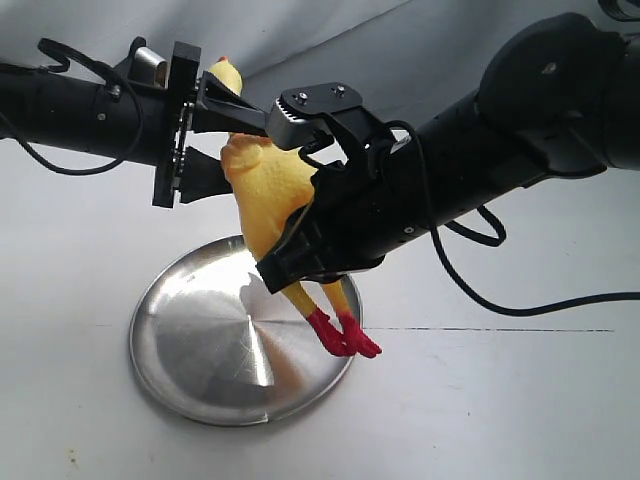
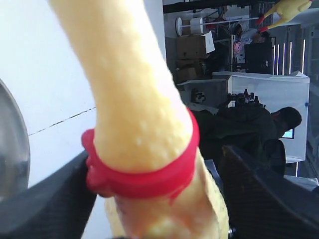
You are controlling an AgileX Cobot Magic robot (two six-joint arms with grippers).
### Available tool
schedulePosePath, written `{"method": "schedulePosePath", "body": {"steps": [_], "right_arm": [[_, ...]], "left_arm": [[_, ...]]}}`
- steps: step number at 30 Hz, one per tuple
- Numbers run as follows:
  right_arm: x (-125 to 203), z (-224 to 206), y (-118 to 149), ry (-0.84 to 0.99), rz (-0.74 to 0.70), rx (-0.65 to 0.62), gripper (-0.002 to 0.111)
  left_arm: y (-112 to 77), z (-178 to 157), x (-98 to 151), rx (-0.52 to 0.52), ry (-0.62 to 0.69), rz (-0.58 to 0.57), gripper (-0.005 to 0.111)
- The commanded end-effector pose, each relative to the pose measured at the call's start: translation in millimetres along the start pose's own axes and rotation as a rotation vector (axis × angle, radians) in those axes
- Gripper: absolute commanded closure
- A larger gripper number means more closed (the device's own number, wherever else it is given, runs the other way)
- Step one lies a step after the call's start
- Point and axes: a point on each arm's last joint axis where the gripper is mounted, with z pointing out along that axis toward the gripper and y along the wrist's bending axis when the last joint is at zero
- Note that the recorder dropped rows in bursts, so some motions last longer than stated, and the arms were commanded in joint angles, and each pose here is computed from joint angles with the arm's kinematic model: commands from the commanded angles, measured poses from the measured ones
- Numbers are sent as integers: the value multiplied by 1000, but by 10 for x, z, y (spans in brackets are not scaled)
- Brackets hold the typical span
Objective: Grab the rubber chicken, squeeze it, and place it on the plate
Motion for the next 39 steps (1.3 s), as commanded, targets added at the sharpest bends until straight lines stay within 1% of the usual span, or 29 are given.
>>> {"method": "schedulePosePath", "body": {"steps": [1, 5, 7, 9, 14, 17, 24, 30, 32, 33, 35, 37, 39], "right_arm": [[-25, -36, 35, -10, -24, -10, 108], [-23, -36, 36, -9, -29, -11, 108], [-22, -36, 37, -7, -30, -13, 108], [-22, -36, 37, -7, -30, -13, 108], [-12, -37, 46, 3, -30, -22, 108], [-8, -37, 50, 8, -31, -26, 108], [-8, -37, 50, 8, -31, -26, 108], [-8, -37, 50, 8, -31, -26, 108], [-8, -37, 50, 8, -31, -26, 108], [-8, -37, 50, 8, -31, -26, 108], [-8, -37, 50, 8, -31, -26, 108], [-8, -37, 50, 8, -31, -26, 108], [-8, -37, 50, 8, -31, -26, 108]], "left_arm": [[-26, 11, -22, 5, -13, -4, 43], [-26, 11, -22, 5, -13, -37, 43], [-26, 11, -22, 6, -13, -66, 46], [-24, 11, -21, 2, -11, -81, 56], [2, 10, -5, -27, 5, -74, 85], [8, 10, -1, -33, 9, -69, 107], [48, 7, 22, -78, 34, -49, 107], [28, 5, 17, -64, 26, -57, 107], [19, 6, 11, -54, 20, -63, 103], [19, 6, 11, -54, 20, -63, 99], [20, 6, 12, -55, 21, -60, 86], [20, 6, 12, -55, 21, -56, 70], [19, 6, 11, -54, 20, -57, 50]]}}
